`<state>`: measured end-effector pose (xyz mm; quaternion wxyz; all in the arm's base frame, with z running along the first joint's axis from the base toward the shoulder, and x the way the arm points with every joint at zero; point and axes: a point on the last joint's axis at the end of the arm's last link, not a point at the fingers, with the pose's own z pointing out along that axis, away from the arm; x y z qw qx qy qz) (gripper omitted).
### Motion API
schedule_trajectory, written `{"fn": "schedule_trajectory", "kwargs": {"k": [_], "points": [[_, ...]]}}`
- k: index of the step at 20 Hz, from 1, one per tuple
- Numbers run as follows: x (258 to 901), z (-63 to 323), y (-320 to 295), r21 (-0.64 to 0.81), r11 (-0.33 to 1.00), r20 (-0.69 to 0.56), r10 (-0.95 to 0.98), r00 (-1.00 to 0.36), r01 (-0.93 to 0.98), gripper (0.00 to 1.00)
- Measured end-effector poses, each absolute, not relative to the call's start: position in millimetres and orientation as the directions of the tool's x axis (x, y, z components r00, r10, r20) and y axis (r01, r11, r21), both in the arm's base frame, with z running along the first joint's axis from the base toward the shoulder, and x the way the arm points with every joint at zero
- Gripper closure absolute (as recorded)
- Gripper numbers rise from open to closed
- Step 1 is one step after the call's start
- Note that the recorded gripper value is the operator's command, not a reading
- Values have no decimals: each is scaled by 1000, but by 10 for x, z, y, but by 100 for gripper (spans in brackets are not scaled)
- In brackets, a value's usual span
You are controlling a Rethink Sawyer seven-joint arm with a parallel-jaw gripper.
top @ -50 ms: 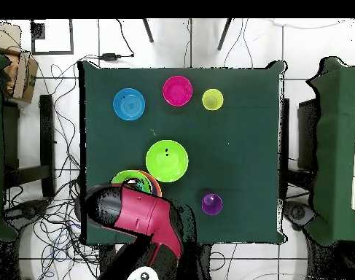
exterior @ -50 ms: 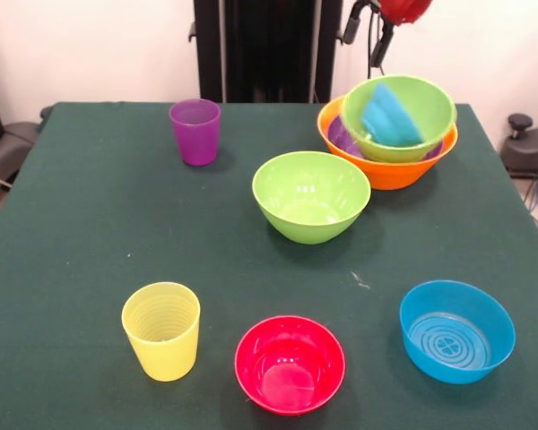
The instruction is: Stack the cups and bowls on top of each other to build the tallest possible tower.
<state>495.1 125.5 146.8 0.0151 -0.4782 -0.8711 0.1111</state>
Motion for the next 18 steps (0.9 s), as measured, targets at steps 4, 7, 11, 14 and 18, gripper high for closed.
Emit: {"fn": "schedule_trajectory", "kwargs": {"k": [4,7,11,14,18], "points": [[4968,1513,1260,-198,519,-83,837,-541,832,0],[4974,1531,1263,-194,519,-84,837,-541,833,0],[4971,1534,1253,-198,516,-79,839,-539,833,0],[4976,1539,1242,-202,513,-74,841,-536,834,0],[5006,1554,1231,-206,516,-71,840,-538,832,0]]}}
